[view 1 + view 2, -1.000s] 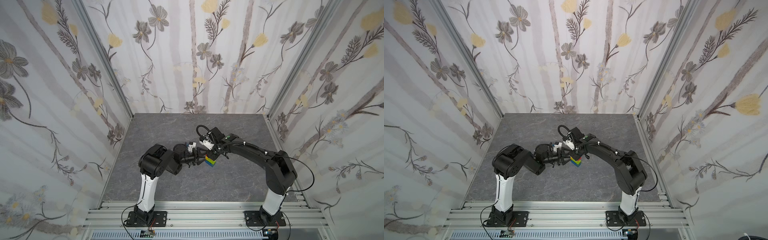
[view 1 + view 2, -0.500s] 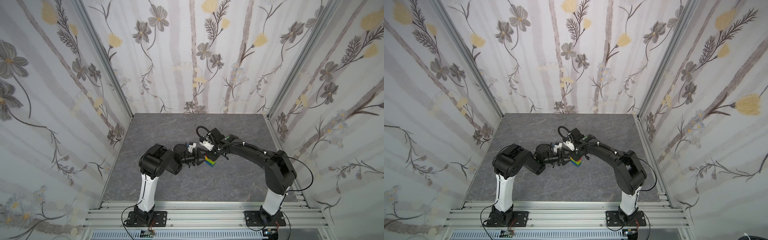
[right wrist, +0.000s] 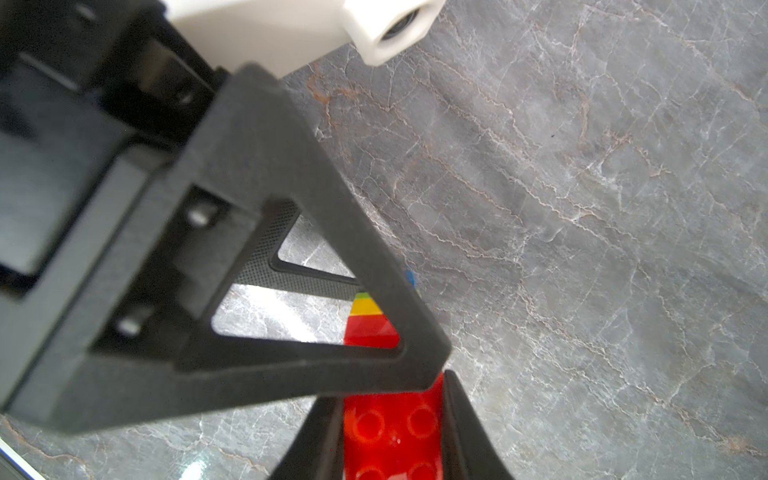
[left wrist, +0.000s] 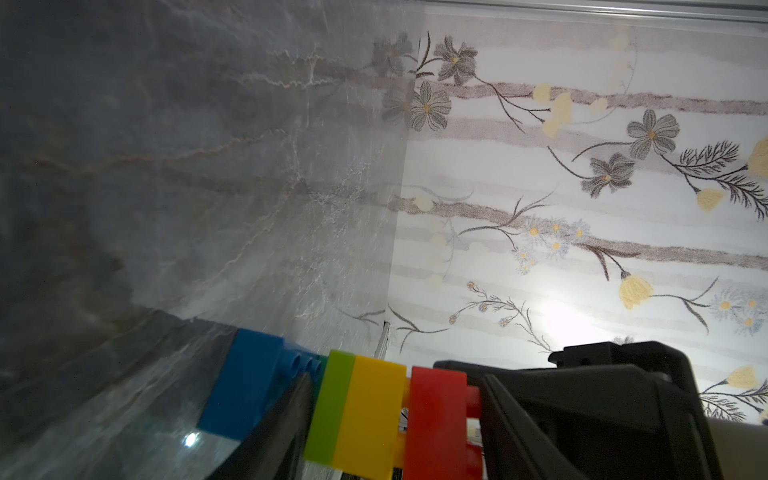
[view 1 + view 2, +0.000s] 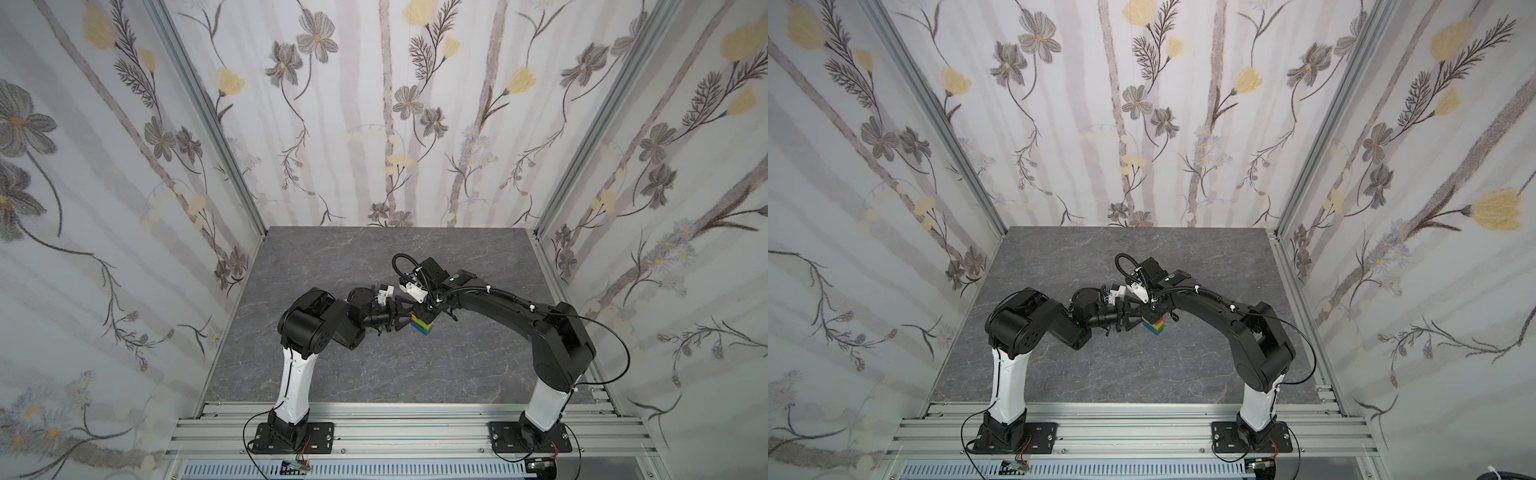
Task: Assemble the number 5 with lego
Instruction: Assemble the lego brick with the lego brick.
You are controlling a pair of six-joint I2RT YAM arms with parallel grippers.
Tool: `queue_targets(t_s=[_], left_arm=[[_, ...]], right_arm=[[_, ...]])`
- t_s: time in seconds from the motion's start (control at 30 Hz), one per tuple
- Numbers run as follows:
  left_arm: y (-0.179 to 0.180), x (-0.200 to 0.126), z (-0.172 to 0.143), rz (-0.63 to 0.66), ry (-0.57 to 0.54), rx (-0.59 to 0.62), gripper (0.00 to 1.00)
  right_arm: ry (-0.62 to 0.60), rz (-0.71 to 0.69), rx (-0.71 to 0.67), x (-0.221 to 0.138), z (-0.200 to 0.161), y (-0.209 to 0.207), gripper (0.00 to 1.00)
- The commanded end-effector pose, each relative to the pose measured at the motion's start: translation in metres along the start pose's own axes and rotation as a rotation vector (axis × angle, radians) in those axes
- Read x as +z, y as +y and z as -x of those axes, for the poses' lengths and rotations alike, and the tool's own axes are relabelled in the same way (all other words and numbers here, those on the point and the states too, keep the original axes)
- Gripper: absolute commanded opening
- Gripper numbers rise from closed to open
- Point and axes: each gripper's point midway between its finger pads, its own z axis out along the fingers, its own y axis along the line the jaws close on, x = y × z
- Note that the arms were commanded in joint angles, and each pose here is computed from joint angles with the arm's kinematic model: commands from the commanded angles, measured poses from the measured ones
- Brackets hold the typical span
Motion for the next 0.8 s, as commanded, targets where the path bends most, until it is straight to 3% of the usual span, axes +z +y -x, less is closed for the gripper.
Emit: queue_targets(t_s=[0.0,0.47,0.77], left_arm=[[-0.0089,0.0002,-0.0024,-0.027,0.014,0.016,0.62],[-0.0082,0.0021,-0.0051,-0.027,0.020,0.020,0.47],[-0.0082,0.0022,-0.0060,-0.024,0.020,0.028,0.44]], right_arm=[[0.021,0.001,0.003,-0.0003,-0.0062,0.0016,0.08],[0.023,-0.007,0.012,-0.0009,-0.0082,0.0015,0.08],[0.018,-0.007,0.013,-0.0033,-0.0073,0.0026,0.10]])
